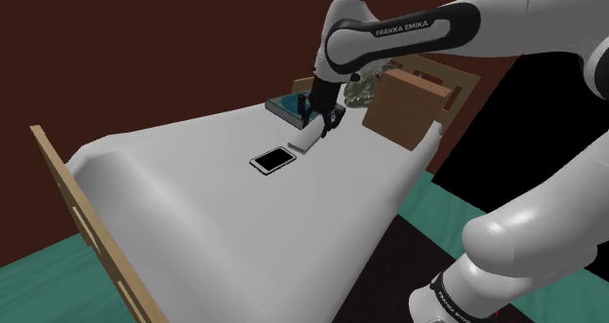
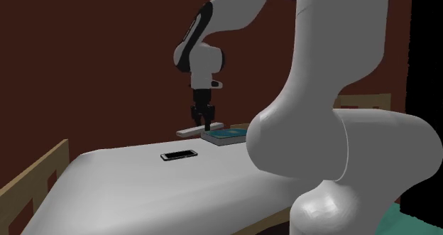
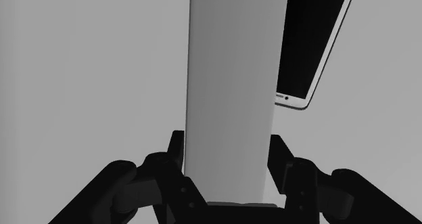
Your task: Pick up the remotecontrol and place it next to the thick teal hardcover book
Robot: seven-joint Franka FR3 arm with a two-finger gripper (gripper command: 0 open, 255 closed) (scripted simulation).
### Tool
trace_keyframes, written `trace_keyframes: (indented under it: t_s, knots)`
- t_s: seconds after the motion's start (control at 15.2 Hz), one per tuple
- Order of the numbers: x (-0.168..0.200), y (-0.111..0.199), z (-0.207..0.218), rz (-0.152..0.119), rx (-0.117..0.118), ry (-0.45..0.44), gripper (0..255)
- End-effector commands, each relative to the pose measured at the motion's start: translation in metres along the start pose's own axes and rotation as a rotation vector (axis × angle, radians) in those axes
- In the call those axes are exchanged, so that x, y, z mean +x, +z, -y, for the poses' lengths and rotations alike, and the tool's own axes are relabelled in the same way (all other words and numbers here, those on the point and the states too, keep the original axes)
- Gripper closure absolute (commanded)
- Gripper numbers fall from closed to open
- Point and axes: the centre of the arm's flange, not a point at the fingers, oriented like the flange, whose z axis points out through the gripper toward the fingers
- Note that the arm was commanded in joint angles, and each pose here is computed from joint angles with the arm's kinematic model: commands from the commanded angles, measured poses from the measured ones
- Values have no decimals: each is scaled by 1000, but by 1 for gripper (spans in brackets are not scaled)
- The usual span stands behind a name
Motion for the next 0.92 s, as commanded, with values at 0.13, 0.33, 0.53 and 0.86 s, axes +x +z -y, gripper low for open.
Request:
trace_keyframes:
  t_s: [0.13,0.33,0.53,0.86]
  knots:
    - [23,0,46,-1,0,1,255]
    - [43,0,80,-1,0,1,255]
    - [63,-1,114,-1,0,1,255]
    - [78,15,140,-1,0,1,255]
